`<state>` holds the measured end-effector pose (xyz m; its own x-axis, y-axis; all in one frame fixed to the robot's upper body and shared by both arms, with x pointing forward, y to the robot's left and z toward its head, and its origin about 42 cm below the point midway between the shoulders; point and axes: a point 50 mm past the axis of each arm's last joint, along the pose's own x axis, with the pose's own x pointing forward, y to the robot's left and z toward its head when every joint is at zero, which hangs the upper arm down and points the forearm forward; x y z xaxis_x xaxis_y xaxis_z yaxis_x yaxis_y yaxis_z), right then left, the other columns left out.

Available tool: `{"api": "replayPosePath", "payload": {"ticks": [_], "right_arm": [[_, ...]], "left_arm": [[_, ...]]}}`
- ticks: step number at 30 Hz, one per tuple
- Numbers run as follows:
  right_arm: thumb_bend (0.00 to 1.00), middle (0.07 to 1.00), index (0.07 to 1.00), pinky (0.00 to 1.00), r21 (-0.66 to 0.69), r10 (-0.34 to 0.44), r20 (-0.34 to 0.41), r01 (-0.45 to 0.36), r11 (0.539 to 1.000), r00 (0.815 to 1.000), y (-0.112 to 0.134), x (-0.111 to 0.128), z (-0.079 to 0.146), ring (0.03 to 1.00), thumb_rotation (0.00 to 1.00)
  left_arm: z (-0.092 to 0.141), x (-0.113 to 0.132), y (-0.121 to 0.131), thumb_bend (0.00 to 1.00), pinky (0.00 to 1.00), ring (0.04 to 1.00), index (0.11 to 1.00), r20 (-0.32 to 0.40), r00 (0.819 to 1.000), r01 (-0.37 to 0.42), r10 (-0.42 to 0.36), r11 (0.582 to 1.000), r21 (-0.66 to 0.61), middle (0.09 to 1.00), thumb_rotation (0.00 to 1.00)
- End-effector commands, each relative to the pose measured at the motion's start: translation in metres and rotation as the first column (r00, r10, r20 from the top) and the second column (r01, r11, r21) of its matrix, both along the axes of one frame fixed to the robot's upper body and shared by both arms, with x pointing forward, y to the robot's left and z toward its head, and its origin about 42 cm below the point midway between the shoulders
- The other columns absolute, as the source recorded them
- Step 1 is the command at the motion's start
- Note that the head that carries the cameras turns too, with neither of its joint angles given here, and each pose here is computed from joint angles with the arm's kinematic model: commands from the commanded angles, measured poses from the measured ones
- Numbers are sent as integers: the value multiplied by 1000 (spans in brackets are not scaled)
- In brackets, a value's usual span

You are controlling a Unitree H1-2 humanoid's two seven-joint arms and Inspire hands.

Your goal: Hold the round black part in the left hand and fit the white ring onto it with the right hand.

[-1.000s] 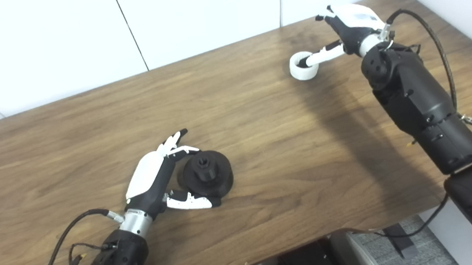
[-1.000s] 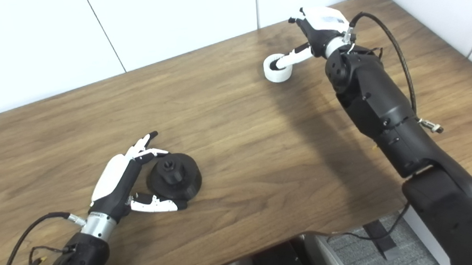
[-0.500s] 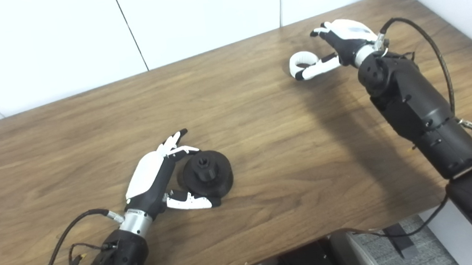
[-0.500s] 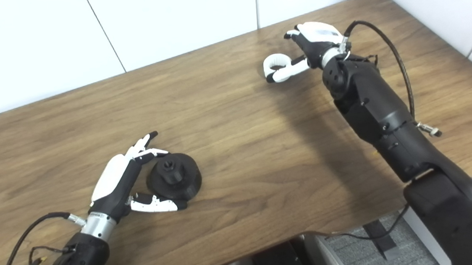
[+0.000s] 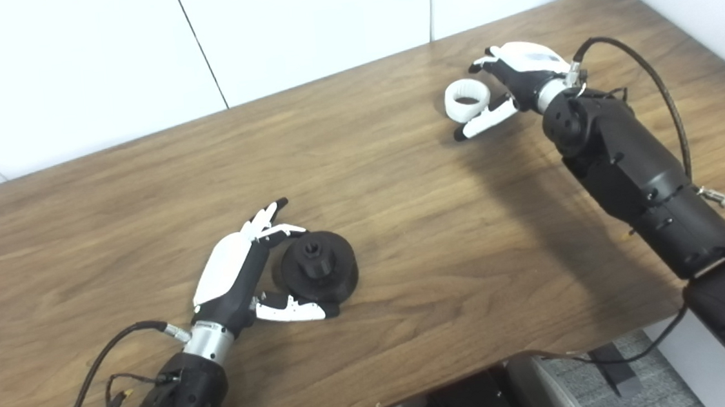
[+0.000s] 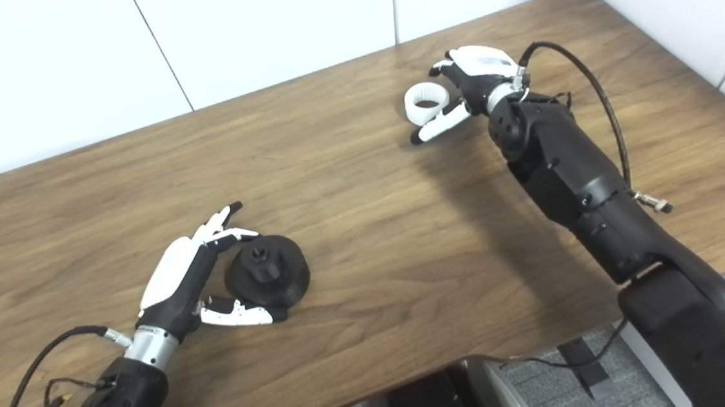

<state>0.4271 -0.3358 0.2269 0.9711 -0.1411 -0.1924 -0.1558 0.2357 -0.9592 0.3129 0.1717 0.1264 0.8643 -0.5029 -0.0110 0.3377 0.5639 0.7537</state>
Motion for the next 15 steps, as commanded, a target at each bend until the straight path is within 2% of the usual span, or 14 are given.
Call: {"api": "replayPosePath", "payload": {"ticks": [1, 8, 15], "right_arm": [[923, 1000, 824, 872, -12, 12, 95, -11, 1000, 995, 1, 7, 22, 995, 391], [852, 998, 729, 860, -16, 12, 124, -10, 1000, 992, 2, 9, 19, 962, 299], [814, 953, 659, 865, -4, 8, 162, -7, 1000, 987, 0, 11, 12, 931, 277]], "left_arm": [[11, 5, 4, 956, 1000, 1000, 603, 37, 999, 0, -1, 1000, 10, 1000, 378], [13, 5, 5, 955, 1000, 1000, 601, 38, 999, 0, 0, 1000, 5, 1000, 366], [14, 5, 6, 948, 1000, 1000, 603, 40, 999, 1, -1, 1000, 7, 1000, 364]]}}
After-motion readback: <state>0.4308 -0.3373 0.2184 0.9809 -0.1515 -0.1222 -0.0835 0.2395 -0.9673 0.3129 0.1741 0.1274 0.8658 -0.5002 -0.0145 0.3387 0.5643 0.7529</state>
